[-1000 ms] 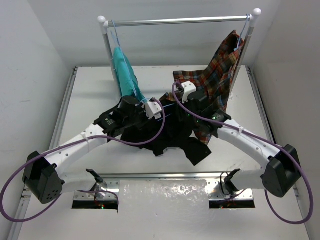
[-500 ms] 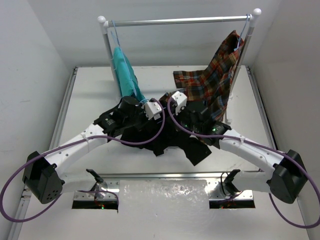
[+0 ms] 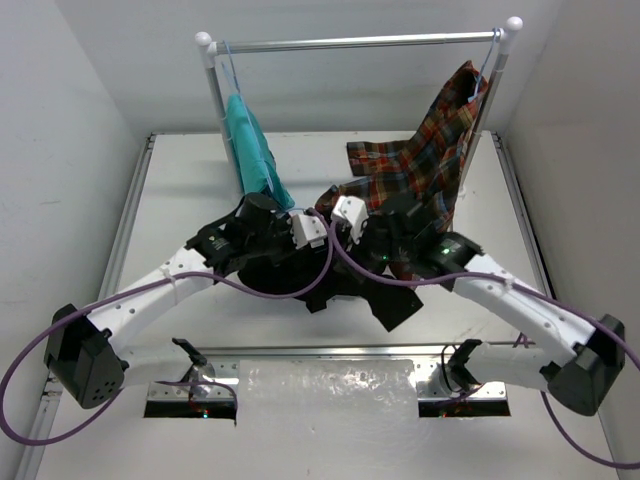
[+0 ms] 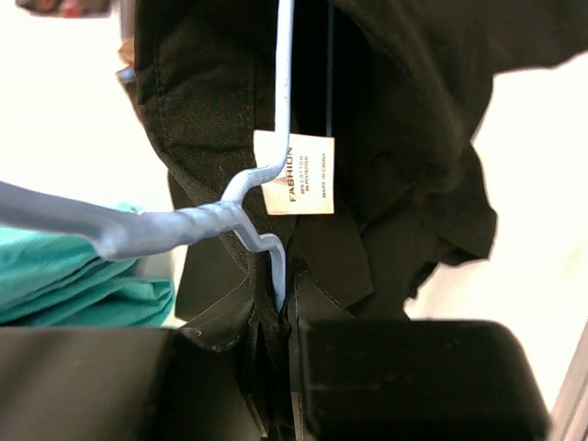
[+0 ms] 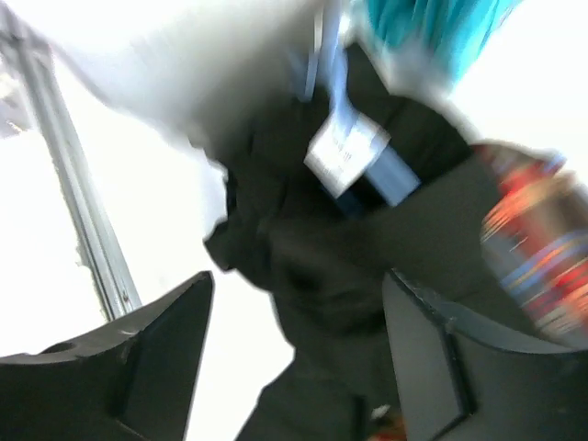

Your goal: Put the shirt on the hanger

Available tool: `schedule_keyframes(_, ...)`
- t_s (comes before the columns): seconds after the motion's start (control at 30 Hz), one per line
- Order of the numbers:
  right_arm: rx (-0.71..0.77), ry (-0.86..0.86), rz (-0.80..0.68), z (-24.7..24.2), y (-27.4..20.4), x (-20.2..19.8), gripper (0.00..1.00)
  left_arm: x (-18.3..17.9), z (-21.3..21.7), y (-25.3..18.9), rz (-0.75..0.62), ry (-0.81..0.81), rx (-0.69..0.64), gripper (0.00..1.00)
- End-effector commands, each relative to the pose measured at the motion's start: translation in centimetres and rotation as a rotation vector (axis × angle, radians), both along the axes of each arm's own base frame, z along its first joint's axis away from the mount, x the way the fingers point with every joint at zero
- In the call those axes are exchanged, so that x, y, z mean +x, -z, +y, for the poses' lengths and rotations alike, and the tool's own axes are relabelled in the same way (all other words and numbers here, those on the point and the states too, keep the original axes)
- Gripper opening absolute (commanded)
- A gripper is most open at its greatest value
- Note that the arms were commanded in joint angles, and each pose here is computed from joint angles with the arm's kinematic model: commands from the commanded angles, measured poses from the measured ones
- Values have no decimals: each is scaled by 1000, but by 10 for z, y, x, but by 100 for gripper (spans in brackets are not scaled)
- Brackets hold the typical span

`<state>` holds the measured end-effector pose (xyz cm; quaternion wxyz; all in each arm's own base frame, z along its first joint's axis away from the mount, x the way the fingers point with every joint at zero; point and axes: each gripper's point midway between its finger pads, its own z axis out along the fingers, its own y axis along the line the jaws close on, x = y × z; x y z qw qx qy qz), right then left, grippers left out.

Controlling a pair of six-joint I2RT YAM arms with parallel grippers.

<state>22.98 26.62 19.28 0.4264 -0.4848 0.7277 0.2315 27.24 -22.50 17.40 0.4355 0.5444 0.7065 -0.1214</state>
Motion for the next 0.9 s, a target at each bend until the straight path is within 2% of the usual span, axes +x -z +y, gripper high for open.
schedule_keyframes(0.0, 59, -159, -187, -4, -95, -20, 77, -9, -16, -38, -88, 153, -50, 0)
schedule_keyframes(0.07, 22, -186, -209, -13, -118, -25, 77, -13, -22, -43, -91, 195, -67, 0)
schedule_keyframes(0.17, -78, -175, -197, -35, -116, -16, 77, -17, -25, -47, -92, 229, -73, 0)
schedule_keyframes(0.23, -128, -156, -91, -60, -99, -8, 77, -18, -26, -52, -104, 243, -73, 0)
schedule_keyframes(0.37, -166, -162, 47, -62, -69, 6, 77, -19, -27, -61, -125, 258, -78, 0)
schedule_keyframes(0.43, -127, -196, 72, -50, -64, 7, 77, -19, -29, -65, -130, 263, -89, 0)
schedule_keyframes(0.5, -84, -212, 84, -39, -63, 13, 81, -19, -31, -68, -128, 265, -98, 0)
schedule_keyframes(0.7, -10, -200, 66, -13, -54, 30, 81, -22, -34, -71, -124, 291, -106, 0)
schedule_keyframes(0.73, -18, -192, 67, -11, -48, 32, 80, -22, -35, -71, -124, 295, -109, 0)
schedule_keyframes(0.87, -38, -199, 88, 3, -32, 30, 48, -19, -40, -80, -111, 274, -154, 0)
